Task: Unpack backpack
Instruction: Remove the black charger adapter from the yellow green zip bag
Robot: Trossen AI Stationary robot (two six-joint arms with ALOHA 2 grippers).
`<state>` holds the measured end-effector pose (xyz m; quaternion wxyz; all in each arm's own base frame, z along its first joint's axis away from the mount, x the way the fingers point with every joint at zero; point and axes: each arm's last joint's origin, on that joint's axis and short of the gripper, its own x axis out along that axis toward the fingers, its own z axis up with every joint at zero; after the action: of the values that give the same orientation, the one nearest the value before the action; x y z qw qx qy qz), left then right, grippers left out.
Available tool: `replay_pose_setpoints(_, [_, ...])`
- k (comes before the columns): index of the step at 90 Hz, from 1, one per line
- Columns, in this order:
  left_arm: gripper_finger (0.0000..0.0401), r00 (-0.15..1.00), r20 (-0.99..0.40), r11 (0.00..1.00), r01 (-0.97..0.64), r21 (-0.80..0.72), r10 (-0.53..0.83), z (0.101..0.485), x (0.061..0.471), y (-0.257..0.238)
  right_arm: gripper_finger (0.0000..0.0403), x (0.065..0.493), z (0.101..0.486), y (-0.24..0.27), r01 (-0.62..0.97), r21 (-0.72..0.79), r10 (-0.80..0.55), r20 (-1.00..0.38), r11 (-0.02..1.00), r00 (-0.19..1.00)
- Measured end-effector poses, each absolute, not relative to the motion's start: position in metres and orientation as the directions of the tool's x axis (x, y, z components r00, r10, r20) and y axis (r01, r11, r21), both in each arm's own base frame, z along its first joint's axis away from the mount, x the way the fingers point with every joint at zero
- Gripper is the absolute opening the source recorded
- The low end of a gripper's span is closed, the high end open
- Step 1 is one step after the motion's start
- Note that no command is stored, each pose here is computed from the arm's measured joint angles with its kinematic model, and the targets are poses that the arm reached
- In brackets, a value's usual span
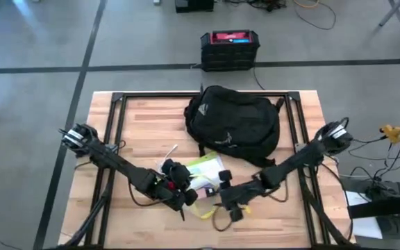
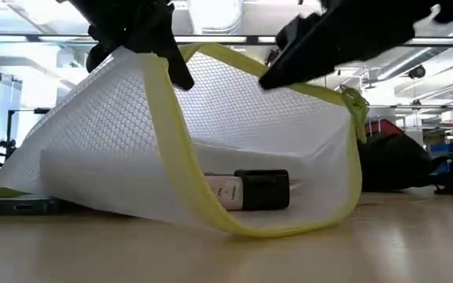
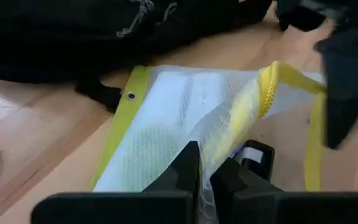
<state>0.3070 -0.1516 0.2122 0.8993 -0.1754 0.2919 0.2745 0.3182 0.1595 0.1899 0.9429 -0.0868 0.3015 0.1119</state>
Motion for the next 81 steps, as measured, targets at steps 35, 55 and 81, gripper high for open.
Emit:
replay_pose_setpoints(35, [0.0, 0.662, -0.627, 0.781, -0.61, -0.132, 0.411, 0.191, 0.317, -0.154, 0.0231, 0.356, 0.172, 0.133, -0.309, -0.068, 0.134, -0.8, 0.949, 0.586])
replay_pose_setpoints(55, [0.0, 0.633, -0.662, 0.784, -0.612, -0.11, 0.401, 0.175, 0.32, -0.156, 0.0239, 0.365, 0.149, 0.118, -0.3, -0.045, 0.128, -0.837, 0.953, 0.532])
replay_pose_setpoints(81, [0.0, 0.63, -0.666, 0.784, -0.611, -0.107, 0.4, 0.175, 0.32, -0.156, 0.0194, 0.369, 0.134, 0.117, -0.28, -0.038, 0.117, -0.849, 0.959, 0.516])
